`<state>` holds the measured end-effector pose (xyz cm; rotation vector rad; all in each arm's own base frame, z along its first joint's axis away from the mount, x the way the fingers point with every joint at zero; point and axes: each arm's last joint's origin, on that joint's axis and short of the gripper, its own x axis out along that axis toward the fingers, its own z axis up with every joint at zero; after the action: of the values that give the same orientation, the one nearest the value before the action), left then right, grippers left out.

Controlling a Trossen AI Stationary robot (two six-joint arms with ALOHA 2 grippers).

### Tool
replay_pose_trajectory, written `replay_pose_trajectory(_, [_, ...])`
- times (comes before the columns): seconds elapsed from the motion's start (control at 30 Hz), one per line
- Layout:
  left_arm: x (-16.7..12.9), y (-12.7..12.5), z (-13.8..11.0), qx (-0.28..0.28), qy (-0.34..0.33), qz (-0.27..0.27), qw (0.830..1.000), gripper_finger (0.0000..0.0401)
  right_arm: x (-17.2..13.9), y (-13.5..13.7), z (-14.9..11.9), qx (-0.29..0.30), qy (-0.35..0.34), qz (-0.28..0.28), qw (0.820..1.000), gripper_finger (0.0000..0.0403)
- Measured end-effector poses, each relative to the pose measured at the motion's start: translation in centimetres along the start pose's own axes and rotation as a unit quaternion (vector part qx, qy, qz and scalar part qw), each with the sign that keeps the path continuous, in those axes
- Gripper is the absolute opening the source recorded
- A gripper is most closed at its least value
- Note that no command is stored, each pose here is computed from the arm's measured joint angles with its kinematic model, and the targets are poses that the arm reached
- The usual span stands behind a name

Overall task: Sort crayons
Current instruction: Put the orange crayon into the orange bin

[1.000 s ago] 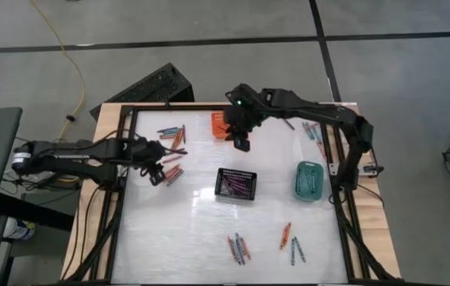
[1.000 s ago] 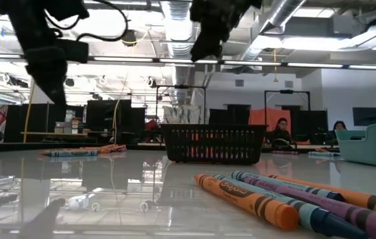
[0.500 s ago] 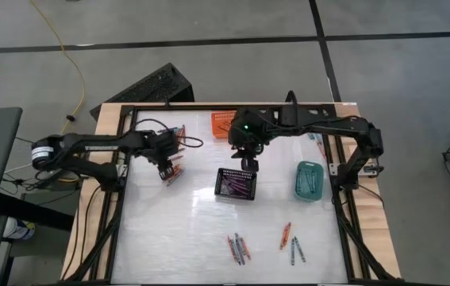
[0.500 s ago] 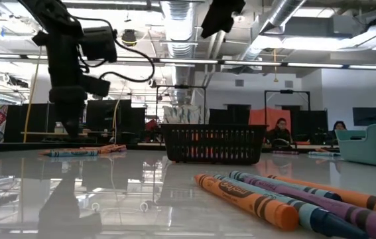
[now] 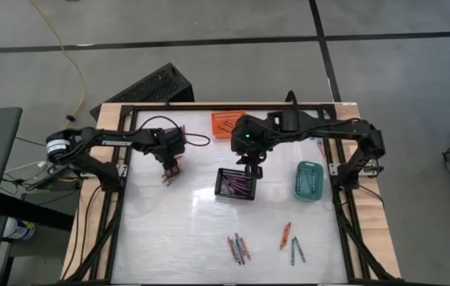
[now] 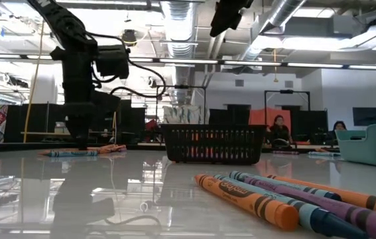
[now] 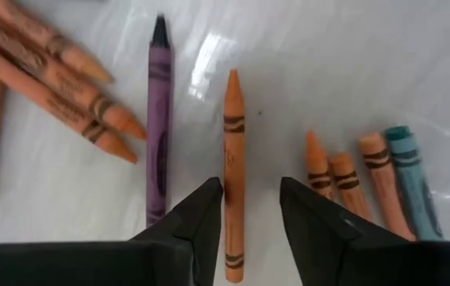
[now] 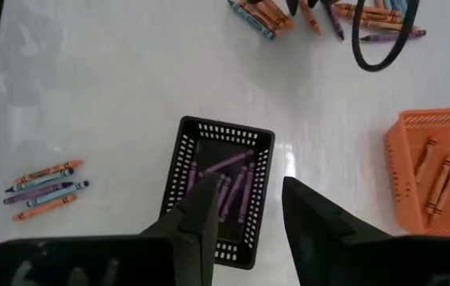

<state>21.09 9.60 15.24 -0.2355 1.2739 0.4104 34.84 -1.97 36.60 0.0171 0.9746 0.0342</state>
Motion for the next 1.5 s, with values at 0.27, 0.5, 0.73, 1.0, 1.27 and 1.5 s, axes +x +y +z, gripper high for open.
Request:
replay_pose_trajectory(0.27, [0.1,1.0,0.4,-0.004,0.000,-0.025,1.000,0.0116,0.0,-0.4,0.0,0.005,-0.002,-0.004,1.000,0.0132])
replay_pose_trajectory(0.5, [1.2,1.3,0.1,0.000,0.036,-0.046,0.998,0.0111,0.0,-0.5,0.0,0.006,-0.002,-0.004,1.000,0.0132])
replay_pose_trajectory(0.73, [1.4,1.2,0.3,0.002,0.027,-0.045,0.999,0.0031,0.0,-0.3,0.0,0.004,-0.001,-0.003,1.000,0.0132])
replay_pose_trajectory(1.0, [1.0,1.0,1.0,0.004,0.019,-0.046,0.999,0.0004,0.0,-0.3,0.0,0.004,-0.001,-0.001,1.000,0.0132])
replay_pose_trajectory(1.27, [-1.4,1.1,3.6,0.032,0.003,-0.047,0.998,0.0001,0.0,-0.5,-0.1,0.006,0.005,0.000,1.000,0.0132])
replay_pose_trajectory(1.5, [-4.9,0.6,6.8,0.054,-0.041,-0.064,0.996,0.0001,0.0,0.1,-1.0,0.020,0.053,0.005,0.998,0.0132])
